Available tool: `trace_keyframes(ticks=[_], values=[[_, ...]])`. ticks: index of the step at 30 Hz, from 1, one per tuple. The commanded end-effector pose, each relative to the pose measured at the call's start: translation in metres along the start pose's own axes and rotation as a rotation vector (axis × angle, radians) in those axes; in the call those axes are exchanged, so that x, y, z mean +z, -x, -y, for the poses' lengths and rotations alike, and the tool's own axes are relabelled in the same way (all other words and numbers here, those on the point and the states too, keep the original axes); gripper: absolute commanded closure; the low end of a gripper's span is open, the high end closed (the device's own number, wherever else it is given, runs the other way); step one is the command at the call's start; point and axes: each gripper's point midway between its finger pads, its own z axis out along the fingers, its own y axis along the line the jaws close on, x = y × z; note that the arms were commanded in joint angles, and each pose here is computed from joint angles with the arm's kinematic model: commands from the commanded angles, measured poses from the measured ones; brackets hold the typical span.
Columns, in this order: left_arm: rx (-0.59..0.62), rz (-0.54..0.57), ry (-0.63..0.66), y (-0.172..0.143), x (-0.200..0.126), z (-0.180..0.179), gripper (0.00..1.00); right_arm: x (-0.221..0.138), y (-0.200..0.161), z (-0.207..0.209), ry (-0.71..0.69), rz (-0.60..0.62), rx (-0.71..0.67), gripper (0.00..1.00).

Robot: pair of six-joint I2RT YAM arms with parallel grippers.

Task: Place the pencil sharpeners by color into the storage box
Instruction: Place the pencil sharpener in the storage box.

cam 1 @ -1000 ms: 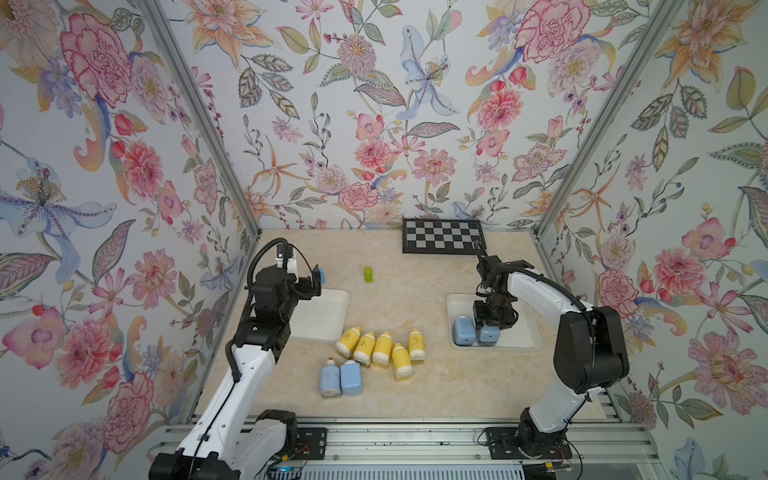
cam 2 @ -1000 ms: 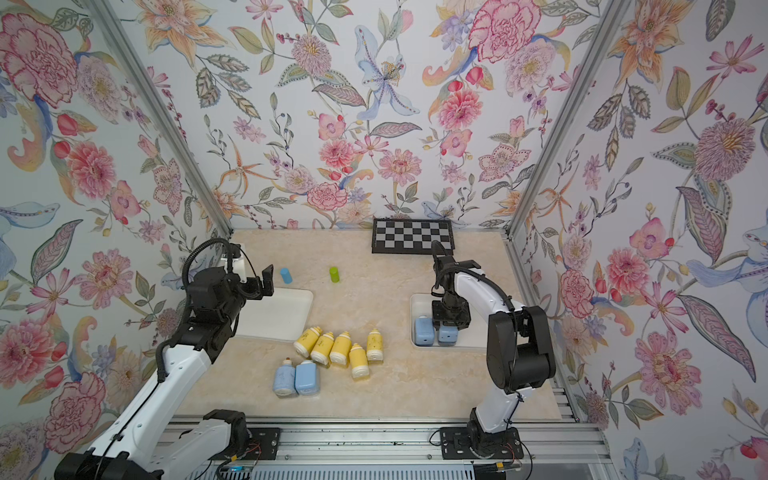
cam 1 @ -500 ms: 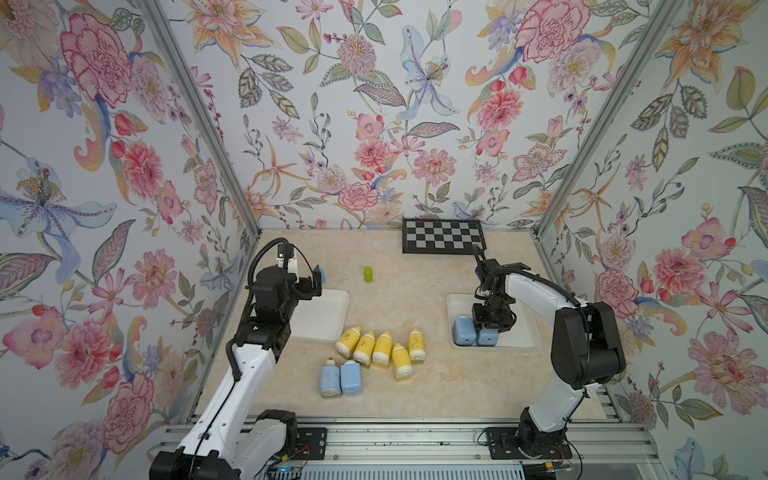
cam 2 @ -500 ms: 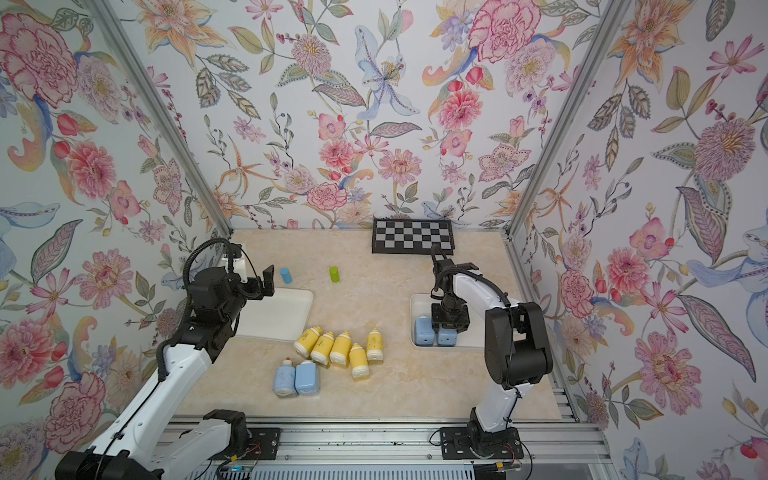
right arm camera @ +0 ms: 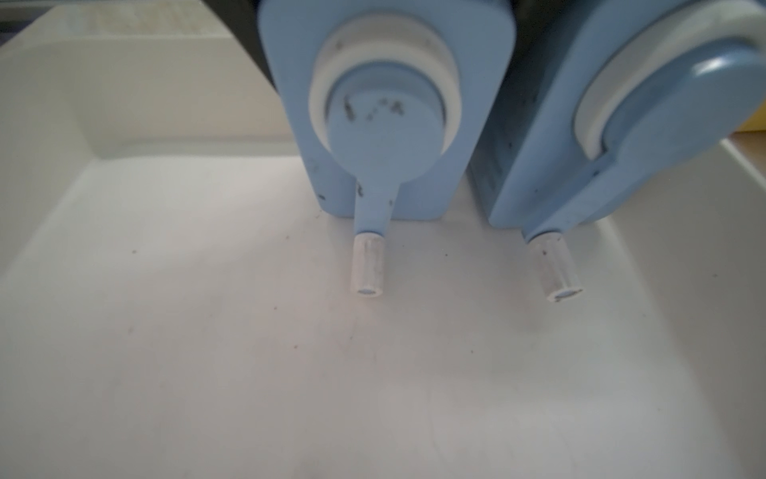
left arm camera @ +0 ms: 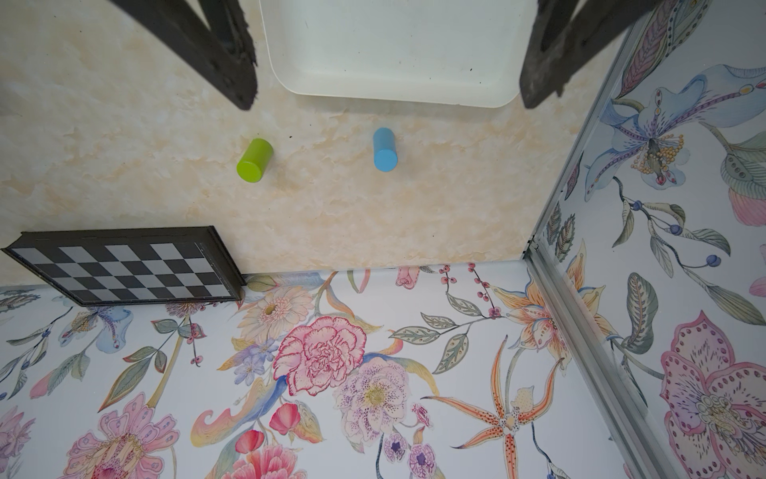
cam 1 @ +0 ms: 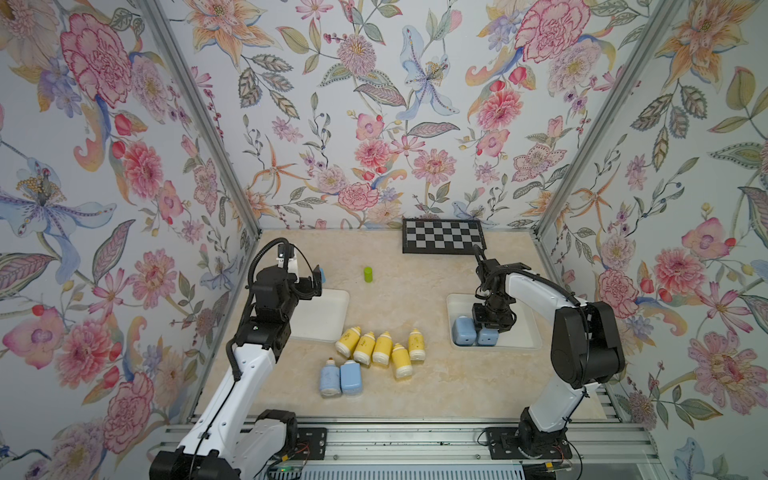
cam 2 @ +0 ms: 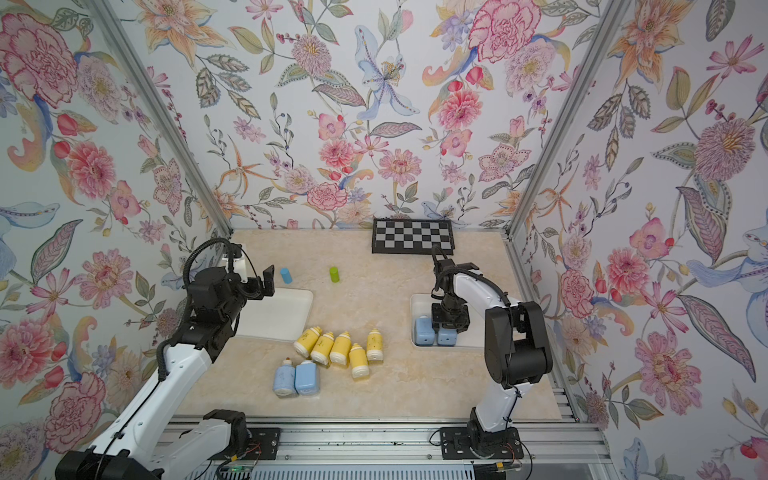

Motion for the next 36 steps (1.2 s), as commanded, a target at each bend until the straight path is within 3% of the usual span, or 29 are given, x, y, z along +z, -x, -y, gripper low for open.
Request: trace_keyframes(ticks=[1,20,36], values=[[0.014,-0.001,-0.015,-0.001,0.002,0.005,0.01,0.009,0.002,0.001,0.001,-0.011,0.01,0.5],[0.015,-0.004,-0.019,-0.002,0.002,0.006,0.01,0.019,-0.006,0.002,0.001,-0.026,0.013,0.36],[0.014,0.001,-0.026,0.0,0.002,0.008,0.01,-0.004,-0.012,0.002,0.021,0.034,0.025,0.33]])
